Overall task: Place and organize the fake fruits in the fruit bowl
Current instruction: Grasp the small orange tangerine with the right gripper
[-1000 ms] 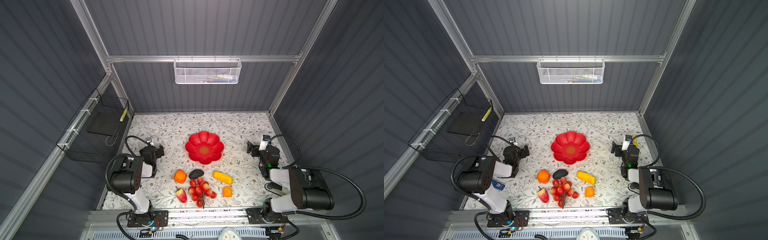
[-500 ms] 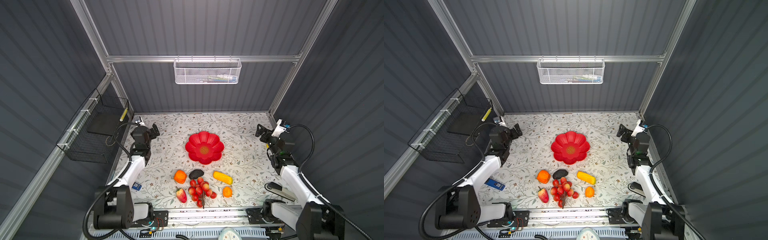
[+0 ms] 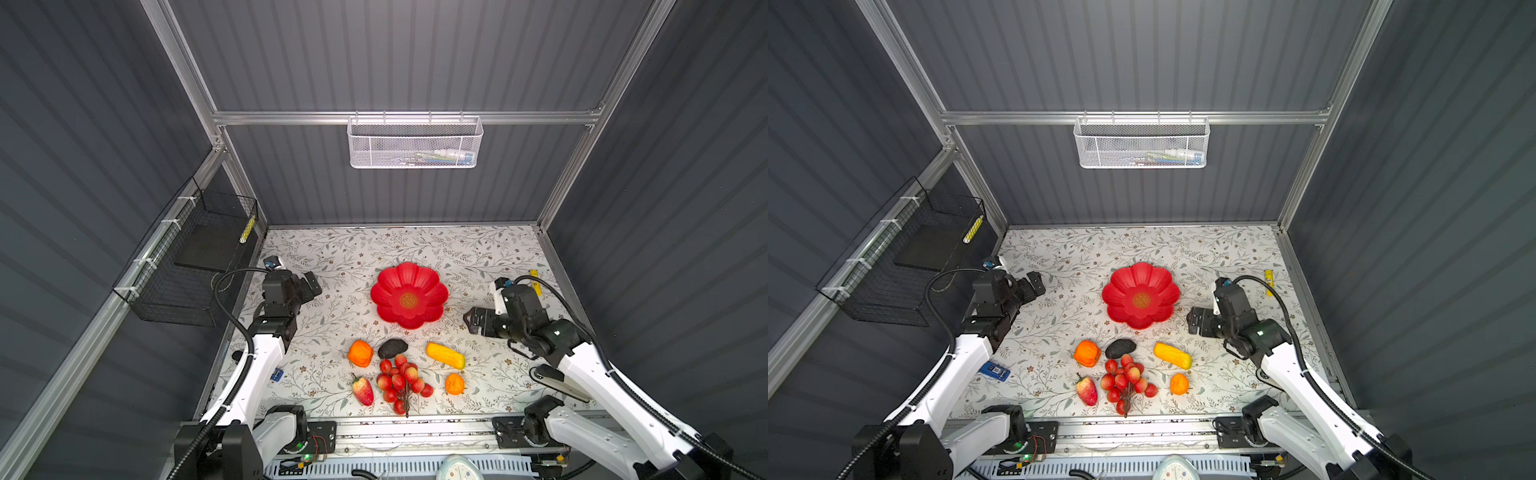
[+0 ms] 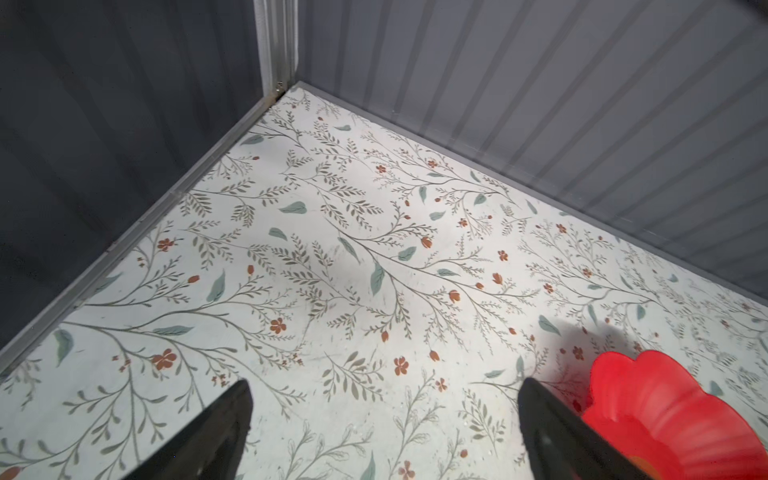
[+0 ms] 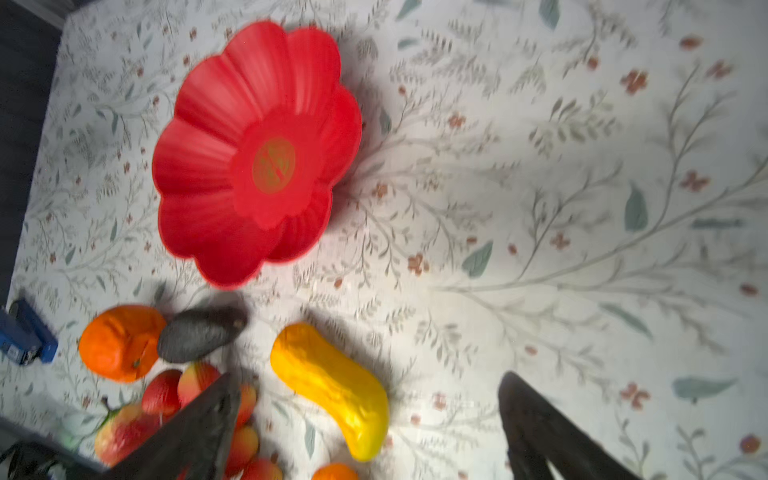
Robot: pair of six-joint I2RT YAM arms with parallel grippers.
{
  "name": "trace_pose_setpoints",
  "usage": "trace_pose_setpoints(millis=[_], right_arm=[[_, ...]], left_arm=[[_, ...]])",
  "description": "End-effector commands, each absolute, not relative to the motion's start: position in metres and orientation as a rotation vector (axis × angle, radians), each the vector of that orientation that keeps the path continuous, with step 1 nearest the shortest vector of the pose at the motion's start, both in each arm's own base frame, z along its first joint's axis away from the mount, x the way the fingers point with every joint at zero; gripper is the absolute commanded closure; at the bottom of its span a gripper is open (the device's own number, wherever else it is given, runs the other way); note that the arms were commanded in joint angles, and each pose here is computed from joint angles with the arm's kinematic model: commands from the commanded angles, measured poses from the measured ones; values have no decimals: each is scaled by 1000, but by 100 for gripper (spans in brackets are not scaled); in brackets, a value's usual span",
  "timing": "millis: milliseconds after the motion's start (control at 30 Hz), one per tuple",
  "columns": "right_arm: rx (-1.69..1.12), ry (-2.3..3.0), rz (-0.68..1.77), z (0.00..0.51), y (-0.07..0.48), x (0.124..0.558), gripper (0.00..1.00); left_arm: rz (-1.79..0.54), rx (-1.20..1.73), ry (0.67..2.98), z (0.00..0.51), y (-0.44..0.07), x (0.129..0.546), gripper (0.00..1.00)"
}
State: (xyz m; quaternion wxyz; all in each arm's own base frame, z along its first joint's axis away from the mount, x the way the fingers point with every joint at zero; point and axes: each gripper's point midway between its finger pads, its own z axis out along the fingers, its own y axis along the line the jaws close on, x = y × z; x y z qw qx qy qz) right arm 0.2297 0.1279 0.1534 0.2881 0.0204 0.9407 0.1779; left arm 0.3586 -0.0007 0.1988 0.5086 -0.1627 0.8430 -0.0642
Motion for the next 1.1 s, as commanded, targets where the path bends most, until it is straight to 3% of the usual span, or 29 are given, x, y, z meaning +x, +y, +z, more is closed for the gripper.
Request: trace_pose_setpoints(millis=[0,200,667,867,1067], right_arm=[[155,2698,419,123,120,178,7],[101,2816,425,95,145,145,9],[35,2924,439,49,199,129,15],[41,2962,395,30,199,121,23],[63,2952,355,24,191,120,41]], left_arm=[[-256,-331,2011,216,-16,358,0],[-379,-227,1990,228,-38,363,1],[-503,-129,2008,252,-62,359,1],[-541,-126,2003,260,-66,352,1],[-558,-139,2001,261,-67,348,1]])
